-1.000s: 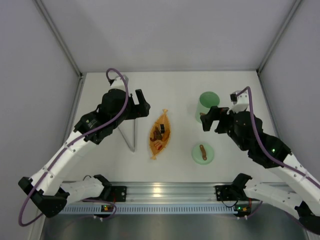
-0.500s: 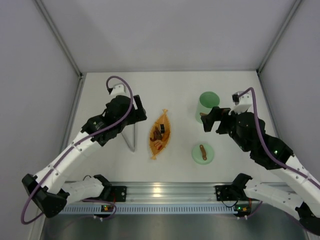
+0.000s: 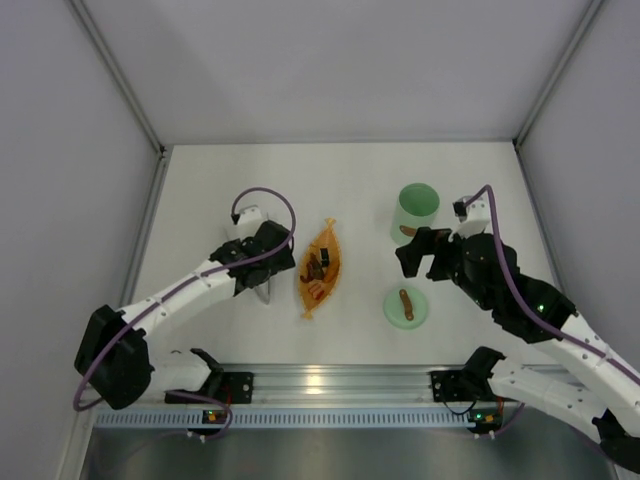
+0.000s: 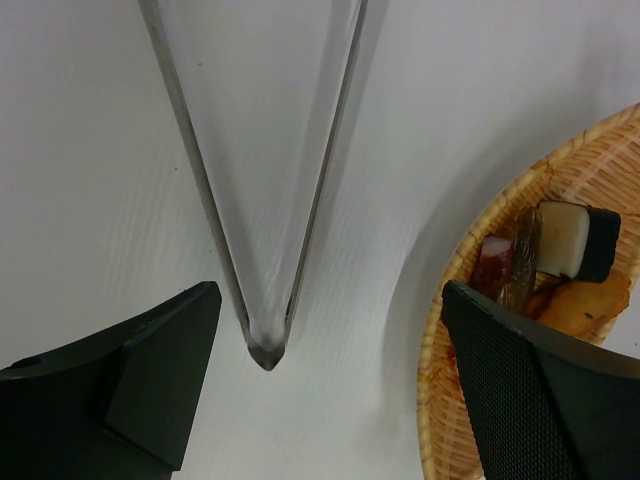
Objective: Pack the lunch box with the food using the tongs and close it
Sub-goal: Pick up the clamp at the center of the board.
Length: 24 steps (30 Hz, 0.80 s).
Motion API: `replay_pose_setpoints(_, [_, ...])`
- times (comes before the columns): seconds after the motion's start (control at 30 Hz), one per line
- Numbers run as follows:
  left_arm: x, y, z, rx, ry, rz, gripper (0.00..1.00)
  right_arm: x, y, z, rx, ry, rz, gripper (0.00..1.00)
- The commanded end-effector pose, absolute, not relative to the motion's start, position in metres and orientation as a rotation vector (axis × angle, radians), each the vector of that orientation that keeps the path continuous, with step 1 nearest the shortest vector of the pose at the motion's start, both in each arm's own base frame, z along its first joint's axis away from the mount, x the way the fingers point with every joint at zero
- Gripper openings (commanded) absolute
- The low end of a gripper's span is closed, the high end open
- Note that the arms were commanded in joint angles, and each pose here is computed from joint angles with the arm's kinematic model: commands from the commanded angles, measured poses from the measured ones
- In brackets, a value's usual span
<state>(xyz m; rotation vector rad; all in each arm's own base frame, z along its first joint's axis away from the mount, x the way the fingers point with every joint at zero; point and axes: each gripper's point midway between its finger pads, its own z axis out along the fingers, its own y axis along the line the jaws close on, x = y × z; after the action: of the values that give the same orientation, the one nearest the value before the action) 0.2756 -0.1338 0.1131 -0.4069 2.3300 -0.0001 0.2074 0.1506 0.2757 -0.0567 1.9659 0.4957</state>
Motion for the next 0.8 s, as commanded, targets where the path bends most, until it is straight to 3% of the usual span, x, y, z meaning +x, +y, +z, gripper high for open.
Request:
replay_pose_setpoints(0.0, [0.287,-0.13,0.105,-0.478,2.277,-0.011,0.98,0.203,0.156,0.28,-0.061,1.954,0.546,0.99])
replay_pose_setpoints(0.77, [0.299,-0.111,0.04,-0.542,2.391,0.018,0.98,0.204,0.154,0.268,-0.053,1.973,0.526,0.99])
